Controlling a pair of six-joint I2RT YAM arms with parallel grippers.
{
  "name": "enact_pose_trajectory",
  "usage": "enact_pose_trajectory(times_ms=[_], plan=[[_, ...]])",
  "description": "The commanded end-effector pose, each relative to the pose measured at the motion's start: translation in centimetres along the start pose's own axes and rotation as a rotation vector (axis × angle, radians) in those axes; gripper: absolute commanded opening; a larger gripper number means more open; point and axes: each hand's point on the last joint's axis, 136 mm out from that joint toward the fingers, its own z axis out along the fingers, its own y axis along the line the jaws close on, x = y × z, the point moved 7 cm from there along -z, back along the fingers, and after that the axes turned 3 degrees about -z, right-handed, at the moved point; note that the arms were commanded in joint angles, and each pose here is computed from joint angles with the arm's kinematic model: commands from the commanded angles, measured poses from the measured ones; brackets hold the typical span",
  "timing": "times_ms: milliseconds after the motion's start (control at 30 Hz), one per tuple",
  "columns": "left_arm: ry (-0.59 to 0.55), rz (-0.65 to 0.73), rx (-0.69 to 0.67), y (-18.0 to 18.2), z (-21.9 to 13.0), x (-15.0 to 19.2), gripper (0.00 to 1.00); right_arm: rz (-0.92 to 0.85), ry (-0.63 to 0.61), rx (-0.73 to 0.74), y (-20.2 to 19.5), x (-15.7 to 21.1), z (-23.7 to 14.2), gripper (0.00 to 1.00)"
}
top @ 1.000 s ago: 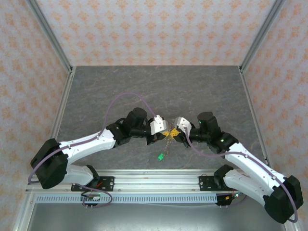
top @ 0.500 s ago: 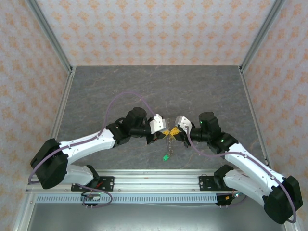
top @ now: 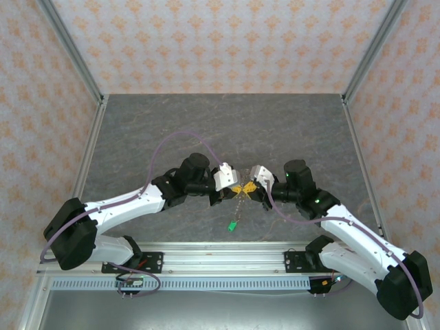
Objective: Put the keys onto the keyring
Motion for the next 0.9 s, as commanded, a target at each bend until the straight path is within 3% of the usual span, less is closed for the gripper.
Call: enact_pose_trajectory(times_ms=[0, 333, 867], plan=[[-0.036, 0.047, -0.033, 0.4, -0.6, -1.7, 0.16, -0.042, -0.04, 0.015, -0.4, -1.4, -0.4, 0.0], [0.008, 0.061, -0.016, 0.3, -0.5, -1.6, 0.22, -0.059, -0.035, -0.009, -0.3, -1.9, -0.4, 0.0], [0.096, 0.091, 0.015, 0.3, 0.3, -1.0, 0.2, -0.076, -0.043, -0.038, -0.2, -2.6, -0.4, 0.0]])
